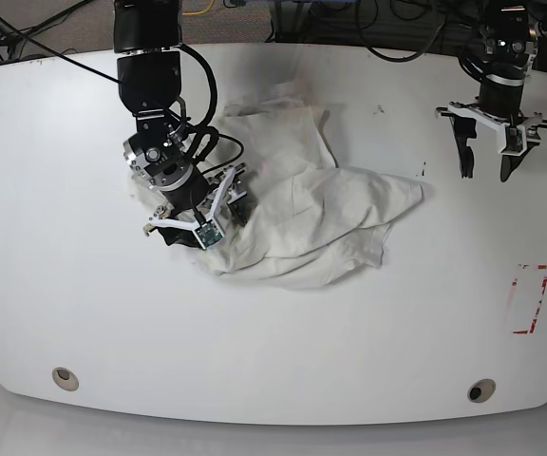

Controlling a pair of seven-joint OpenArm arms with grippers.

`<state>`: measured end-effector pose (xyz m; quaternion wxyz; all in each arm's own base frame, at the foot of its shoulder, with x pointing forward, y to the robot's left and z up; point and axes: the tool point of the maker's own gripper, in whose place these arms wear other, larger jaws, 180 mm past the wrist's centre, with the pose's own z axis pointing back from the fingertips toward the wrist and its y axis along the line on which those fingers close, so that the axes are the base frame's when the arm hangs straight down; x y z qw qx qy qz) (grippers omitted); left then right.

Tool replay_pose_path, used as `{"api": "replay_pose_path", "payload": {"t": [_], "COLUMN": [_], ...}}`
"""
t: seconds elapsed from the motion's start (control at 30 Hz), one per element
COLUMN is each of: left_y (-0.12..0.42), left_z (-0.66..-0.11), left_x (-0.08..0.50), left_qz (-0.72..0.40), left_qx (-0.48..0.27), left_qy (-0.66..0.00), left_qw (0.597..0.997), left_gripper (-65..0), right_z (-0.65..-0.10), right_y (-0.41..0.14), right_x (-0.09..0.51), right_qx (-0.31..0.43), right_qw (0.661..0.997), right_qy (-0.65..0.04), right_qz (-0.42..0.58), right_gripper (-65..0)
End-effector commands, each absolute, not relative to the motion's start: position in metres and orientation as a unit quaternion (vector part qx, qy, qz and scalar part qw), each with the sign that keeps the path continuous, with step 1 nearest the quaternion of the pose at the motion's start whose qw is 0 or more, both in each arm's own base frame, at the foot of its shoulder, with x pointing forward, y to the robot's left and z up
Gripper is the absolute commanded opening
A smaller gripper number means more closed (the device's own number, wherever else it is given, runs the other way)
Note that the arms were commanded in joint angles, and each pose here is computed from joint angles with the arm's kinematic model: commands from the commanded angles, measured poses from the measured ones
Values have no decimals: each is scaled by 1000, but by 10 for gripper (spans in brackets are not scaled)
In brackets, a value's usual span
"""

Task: Fold the T-shirt properly
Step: 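Lower the right gripper onto the shirt edge and pinch it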

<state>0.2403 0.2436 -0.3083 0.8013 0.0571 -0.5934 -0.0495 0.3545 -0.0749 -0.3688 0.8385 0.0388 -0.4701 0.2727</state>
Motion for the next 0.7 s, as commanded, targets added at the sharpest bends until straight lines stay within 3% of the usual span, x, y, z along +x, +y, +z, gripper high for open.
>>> {"api": "replay_pose_path", "payload": {"t": [0.0, 0.67], "left_y": [250, 261], "left_z": [-289, -289], "left_x": [245, 242], "left_qz": [-52, -48], "left_qx": [67, 82], "left_qy": [-619, -615], "left_qw": [781, 783], "left_gripper": [-296, -290], "right_z": [-356, -362], "right_y": [-79, -80], "right_x": [368, 367], "right_qx": [37, 40], "right_qw": [828, 833], "right_qy": [-492, -484], "right_qz": [267, 266], "right_gripper": [-224, -220]}}
